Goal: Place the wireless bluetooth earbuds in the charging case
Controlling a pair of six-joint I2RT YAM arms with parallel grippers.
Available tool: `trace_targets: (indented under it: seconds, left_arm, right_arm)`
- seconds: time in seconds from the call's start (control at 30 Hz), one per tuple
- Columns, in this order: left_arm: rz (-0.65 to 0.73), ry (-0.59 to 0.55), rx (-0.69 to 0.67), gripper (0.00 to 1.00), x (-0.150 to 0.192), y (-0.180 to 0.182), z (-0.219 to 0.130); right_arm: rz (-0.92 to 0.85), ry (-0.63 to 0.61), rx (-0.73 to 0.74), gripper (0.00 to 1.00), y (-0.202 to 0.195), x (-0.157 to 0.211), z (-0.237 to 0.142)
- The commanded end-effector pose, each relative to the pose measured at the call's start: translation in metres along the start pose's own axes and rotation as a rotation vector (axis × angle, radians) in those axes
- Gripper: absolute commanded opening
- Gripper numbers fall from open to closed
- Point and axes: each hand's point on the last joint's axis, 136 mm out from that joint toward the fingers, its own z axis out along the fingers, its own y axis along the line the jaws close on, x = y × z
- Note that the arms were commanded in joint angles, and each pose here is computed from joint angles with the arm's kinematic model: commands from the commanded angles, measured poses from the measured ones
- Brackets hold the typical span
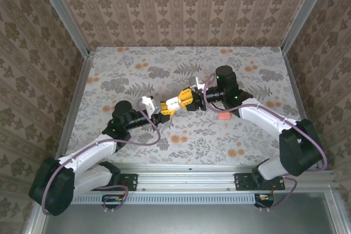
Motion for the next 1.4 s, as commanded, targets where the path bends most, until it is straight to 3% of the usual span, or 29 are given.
trace_targets:
  seconds: [0.0,0.4,1.37]
  left_arm:
    - [0.115,-0.104,0.036,0.08,-0.042,-0.009,-0.001]
    - [0.120,-0.105,0.040,0.08,-0.043,-0.011,-0.002]
    - [0.123,-0.100,0.040,0.08,-0.043,-0.010,0.000]
  right_arm:
    - [-0.006,0.043,-0.050,0.30,0.011,0.004,0.008]
    - [-0.058,0.158,-0.059,0.30,0.012,0.016,0.006]
    - [-0.099,0.153,-0.017,0.40,0.008,0.003,0.006]
